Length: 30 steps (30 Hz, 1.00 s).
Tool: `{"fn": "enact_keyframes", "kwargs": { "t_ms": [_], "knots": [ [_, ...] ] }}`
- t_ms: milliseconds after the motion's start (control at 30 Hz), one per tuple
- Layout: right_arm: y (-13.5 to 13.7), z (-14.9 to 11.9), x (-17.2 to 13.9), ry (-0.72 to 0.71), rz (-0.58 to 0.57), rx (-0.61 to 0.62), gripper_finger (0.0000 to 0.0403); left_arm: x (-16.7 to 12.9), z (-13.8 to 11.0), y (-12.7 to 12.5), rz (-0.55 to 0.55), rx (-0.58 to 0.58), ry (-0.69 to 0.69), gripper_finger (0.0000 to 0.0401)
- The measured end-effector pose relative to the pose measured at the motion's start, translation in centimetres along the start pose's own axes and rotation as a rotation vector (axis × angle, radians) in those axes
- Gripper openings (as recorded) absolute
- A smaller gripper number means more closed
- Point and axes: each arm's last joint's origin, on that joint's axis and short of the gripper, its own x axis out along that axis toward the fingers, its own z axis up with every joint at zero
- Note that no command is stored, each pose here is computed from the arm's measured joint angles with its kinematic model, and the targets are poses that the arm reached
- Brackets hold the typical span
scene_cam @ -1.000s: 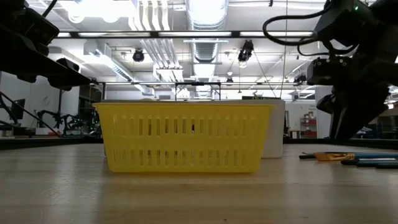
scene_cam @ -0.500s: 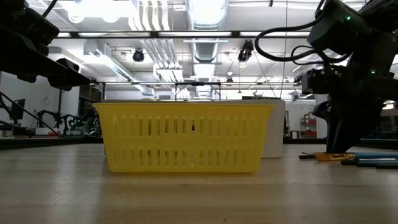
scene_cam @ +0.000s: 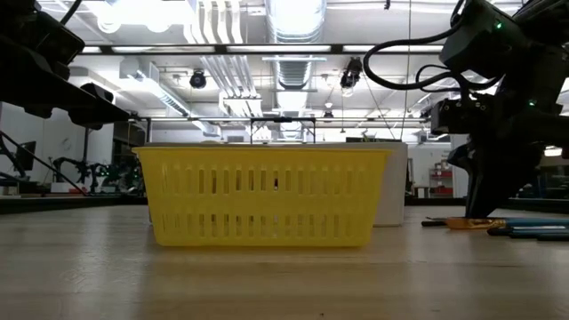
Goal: Pick & Place Paint Supplies
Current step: Put the silver paint brush into the white bin
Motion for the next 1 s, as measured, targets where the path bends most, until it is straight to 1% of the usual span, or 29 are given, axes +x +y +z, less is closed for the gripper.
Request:
{"fn": "enact_keyframes", "kwargs": {
  "t_ms": [367,567,700,933,1000],
  "knots": [
    [0.0,0.0,0.0,0.001,-0.001,0.003,0.0019,0.0,0.0,0.0,0.0,0.0,0.0,0.0306],
    [0.2,0.6,-0.6,0.025,-0.016,-0.003,0.0019,0.0,0.0,0.0,0.0,0.0,0.0,0.0306],
    [0.1,0.8,-1.6,0.06,-0.05,-0.011,0.0019,0.0,0.0,0.0,0.0,0.0,0.0,0.0306],
    [0.0,1.9,-4.3,-0.016,-0.074,0.008,0.0018,0.0,0.0,0.0,0.0,0.0,0.0,0.0306],
    [0.0,2.2,-5.3,-0.057,-0.075,0.043,0.0018,0.0,0.0,0.0,0.0,0.0,0.0,0.0306]
  ]
}}
